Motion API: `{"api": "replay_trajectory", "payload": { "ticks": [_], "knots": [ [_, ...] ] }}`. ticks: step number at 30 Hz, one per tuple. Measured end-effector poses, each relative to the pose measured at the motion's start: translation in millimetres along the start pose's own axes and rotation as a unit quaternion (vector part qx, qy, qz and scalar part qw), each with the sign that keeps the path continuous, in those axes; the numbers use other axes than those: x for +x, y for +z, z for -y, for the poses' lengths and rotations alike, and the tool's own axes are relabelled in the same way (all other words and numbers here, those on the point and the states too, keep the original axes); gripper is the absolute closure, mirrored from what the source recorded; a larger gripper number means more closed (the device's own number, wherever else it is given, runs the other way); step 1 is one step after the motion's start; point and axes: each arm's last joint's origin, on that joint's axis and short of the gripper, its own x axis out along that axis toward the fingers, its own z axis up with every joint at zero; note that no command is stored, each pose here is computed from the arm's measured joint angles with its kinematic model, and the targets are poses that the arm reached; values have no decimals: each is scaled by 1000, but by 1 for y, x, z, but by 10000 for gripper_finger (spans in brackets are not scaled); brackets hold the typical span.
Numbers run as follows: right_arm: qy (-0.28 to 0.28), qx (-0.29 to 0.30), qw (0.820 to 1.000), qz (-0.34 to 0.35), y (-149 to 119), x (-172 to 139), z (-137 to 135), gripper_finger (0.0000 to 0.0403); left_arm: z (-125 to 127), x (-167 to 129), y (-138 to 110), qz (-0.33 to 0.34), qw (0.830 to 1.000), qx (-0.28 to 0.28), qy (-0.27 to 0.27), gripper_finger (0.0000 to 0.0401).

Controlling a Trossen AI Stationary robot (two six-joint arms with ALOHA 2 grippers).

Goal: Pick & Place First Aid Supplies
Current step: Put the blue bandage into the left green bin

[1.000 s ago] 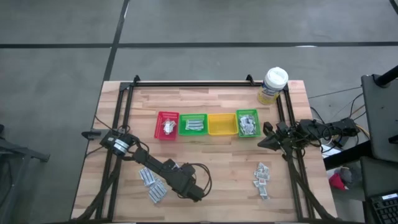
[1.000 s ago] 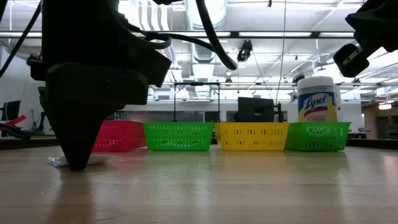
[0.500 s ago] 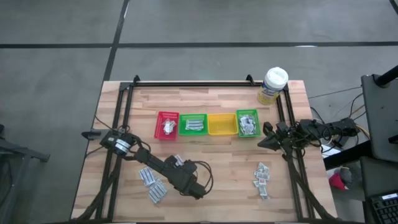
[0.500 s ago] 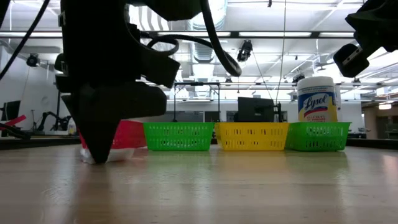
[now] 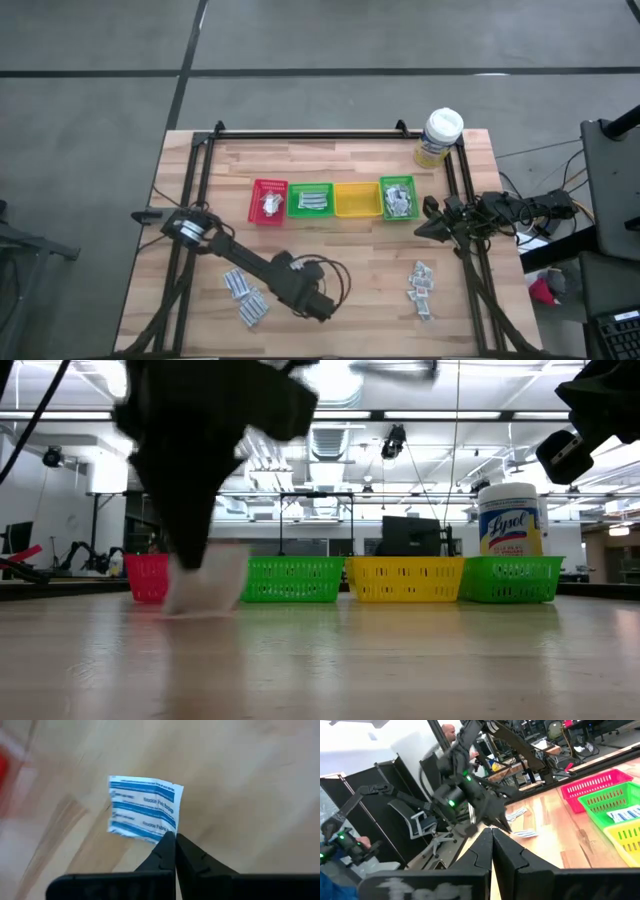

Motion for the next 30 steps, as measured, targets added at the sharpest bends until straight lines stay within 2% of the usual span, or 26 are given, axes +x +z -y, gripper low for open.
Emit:
{"api": "replay_trajectory", "payload": {
  "ticks": [6,12,16,21,26,30],
  "knots": [
    [-1,0,1000,0,0,0,0,394,3,-38,12,78,994,41,-67,401],
    [-1,0,1000,0,0,0,0,394,-1,-69,20,161,980,71,-90,401],
    [-1,0,1000,0,0,0,0,394,-7,-92,24,238,963,80,-93,401],
    [-2,0,1000,-3,-1,0,0,394,-16,-112,28,336,936,94,-49,401],
    [-3,1,1000,-6,-2,0,1,394,-26,-125,30,413,907,81,32,401],
    [-7,1,1000,-12,-5,1,3,394,-32,-125,36,448,885,76,99,401]
  ]
}}
